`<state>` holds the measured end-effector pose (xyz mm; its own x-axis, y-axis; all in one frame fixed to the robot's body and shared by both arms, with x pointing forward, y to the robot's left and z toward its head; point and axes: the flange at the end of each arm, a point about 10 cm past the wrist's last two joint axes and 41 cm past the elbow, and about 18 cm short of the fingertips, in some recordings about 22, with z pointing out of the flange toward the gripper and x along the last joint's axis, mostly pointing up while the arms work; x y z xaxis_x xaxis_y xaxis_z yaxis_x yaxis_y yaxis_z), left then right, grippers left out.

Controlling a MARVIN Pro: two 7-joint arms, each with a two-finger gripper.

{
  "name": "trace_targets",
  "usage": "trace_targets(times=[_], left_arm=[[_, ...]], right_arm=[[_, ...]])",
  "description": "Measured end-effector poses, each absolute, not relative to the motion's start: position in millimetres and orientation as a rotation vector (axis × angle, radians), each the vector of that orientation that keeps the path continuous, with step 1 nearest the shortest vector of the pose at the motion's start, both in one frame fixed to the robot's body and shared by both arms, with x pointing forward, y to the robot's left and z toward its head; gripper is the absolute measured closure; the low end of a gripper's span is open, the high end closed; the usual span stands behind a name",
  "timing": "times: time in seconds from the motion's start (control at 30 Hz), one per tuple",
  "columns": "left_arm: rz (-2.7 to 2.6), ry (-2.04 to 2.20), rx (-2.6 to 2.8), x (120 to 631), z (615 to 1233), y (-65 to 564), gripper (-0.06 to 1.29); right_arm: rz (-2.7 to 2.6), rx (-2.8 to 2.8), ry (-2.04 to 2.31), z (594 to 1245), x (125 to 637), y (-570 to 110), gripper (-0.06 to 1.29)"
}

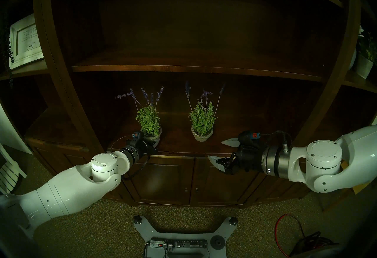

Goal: Place the fake decorative plant upright

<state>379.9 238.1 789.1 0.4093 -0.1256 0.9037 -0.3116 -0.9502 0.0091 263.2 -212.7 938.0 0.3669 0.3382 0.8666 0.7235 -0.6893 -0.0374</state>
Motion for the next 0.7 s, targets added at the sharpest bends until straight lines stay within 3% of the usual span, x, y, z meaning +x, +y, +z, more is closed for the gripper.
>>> trace_targets(times=[0.7], left_arm=[[1.529,-0.385,2.494,391.3,792.0,238.9,0.63]], right_arm=[[-1.261,-2.219,-0.923,937.9,263.2,-212.7,-0.01]])
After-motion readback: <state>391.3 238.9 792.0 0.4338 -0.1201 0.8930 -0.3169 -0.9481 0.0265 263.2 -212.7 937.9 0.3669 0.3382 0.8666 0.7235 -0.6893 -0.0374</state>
